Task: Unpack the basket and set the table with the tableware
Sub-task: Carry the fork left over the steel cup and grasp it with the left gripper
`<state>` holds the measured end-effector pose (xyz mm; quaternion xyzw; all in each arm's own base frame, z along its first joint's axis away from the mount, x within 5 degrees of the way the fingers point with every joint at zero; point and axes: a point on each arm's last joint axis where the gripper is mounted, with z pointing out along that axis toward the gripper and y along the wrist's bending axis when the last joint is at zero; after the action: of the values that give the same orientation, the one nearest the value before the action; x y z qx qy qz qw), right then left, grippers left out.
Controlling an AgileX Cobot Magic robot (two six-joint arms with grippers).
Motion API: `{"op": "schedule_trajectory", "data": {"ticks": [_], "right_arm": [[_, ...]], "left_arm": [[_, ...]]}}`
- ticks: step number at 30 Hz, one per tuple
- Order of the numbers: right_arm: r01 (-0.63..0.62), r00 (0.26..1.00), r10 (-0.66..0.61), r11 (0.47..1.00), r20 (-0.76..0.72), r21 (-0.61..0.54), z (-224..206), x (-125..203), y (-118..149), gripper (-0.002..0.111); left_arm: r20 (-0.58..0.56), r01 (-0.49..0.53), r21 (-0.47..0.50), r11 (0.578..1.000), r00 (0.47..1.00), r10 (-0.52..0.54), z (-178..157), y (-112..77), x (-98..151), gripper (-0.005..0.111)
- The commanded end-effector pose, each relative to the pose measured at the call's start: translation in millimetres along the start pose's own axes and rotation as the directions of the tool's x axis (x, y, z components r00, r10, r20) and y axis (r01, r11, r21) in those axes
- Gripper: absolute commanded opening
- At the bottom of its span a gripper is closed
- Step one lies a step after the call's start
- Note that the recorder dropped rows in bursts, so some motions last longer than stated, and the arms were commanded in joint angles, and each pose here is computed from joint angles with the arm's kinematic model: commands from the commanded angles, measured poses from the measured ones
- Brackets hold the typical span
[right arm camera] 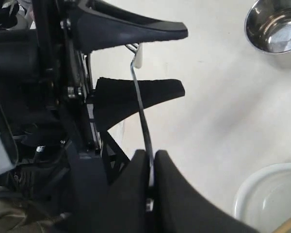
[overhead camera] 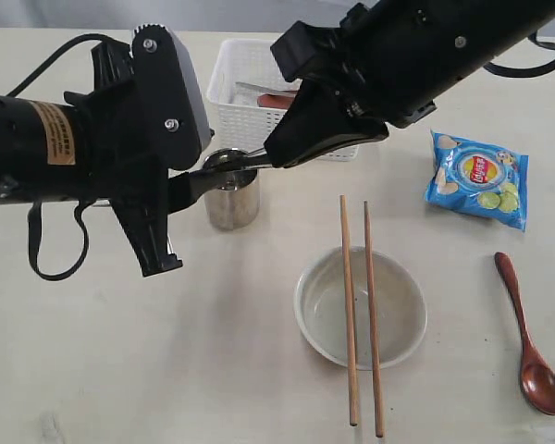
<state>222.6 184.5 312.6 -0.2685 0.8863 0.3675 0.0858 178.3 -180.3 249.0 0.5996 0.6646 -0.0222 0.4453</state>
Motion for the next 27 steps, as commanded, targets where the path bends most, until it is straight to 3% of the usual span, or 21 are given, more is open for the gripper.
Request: {"op": "schedule_trajectory", "data": {"ticks": [1,5,13,22,27], "right_arm": [[0.009,1.000,-0.009,1.000,-0.004,-0.009,0.4,0.9,0.9,-0.001],[0.009,1.000,-0.009,1.000,-0.004,-0.009,0.4,0.9,0.9,-0.001],[-0.009,1.000,0.009,1.000,-0.002,-0.008,0.4,0.8,0.8,0.000],[-0.014,1.000,0.014,1.000,0.006,-0.012,0.4,0.0,1.1,0.046],[0.002,0.999,-0.001,1.000,0.046,-0.015,-7.6,0.9,7.2,0.047]], "left_arm": [[-0.005,0.013,0.003,1.000,1.000,-0.013,1.0,-0.8,2.2,0.022],[-0.004,0.020,0.004,1.000,1.000,-0.020,1.0,-0.9,2.1,0.000],[-0.005,0.022,0.003,1.000,1.000,-0.022,1.0,-0.9,2.2,0.000],[-0.017,0.054,0.011,0.998,0.998,-0.054,1.0,-1.7,3.2,0.000],[-0.064,0.128,0.035,0.991,0.990,-0.126,-1.6,1.4,-0.1,0.000]]}}
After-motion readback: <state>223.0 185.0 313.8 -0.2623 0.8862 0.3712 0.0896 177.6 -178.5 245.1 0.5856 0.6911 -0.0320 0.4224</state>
